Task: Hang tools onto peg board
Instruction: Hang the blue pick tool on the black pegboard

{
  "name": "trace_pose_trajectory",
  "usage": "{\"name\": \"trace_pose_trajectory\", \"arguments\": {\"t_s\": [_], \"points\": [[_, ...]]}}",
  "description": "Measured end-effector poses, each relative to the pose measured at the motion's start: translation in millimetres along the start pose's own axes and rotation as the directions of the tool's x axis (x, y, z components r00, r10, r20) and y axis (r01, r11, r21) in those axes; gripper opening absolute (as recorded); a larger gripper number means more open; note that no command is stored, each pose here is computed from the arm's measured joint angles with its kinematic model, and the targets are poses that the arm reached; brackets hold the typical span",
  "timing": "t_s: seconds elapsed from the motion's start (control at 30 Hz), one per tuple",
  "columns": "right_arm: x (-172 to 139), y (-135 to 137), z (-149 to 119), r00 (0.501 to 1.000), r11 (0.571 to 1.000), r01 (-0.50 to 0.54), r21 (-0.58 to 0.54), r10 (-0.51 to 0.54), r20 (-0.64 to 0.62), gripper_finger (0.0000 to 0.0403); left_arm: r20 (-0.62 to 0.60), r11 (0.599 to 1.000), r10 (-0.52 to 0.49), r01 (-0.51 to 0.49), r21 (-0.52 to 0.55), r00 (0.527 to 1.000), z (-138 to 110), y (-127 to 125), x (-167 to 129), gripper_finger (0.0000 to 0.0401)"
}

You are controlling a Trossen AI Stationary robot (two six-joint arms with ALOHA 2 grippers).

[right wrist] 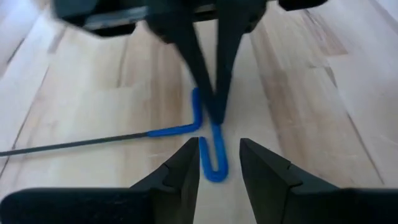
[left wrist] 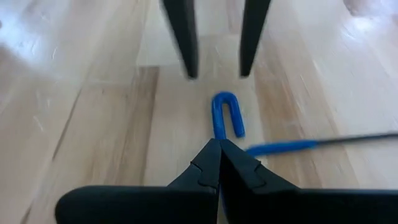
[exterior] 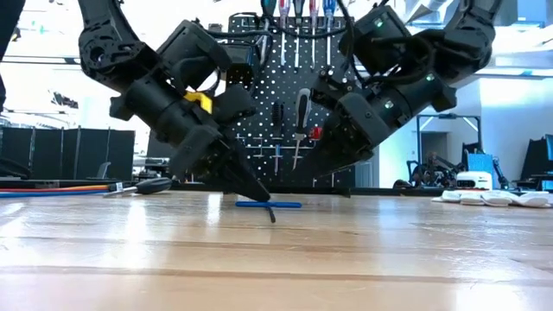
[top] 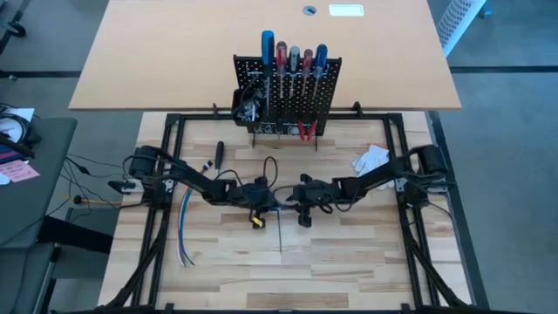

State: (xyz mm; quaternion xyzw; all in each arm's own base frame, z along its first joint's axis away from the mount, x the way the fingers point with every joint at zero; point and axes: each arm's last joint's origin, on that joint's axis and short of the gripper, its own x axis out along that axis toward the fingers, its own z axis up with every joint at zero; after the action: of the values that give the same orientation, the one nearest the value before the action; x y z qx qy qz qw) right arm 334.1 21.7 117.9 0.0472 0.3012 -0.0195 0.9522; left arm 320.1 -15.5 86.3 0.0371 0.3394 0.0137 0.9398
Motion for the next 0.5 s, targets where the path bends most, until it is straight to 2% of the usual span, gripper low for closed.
{"name": "trace_pose_trajectory", "arguments": {"t_s": [0.23, 0.5], "points": [[0.6, -9.2, 3.3, 0.999, 0.998, -0.049, 0.033, 0.048, 0.016, 0.0100, -0.007, 1.000, 0.007, -0.007, -0.002, 1.000, -4.6, 0.1, 4.7, 0.0000], [0.5, -7.2, 5.7, 0.996, 0.997, -0.076, 0.005, 0.076, 0.039, 0.0009, -0.008, 1.000, 0.005, -0.005, -0.004, 1.000, -4.8, 0.1, 4.8, 0.0000]]}}
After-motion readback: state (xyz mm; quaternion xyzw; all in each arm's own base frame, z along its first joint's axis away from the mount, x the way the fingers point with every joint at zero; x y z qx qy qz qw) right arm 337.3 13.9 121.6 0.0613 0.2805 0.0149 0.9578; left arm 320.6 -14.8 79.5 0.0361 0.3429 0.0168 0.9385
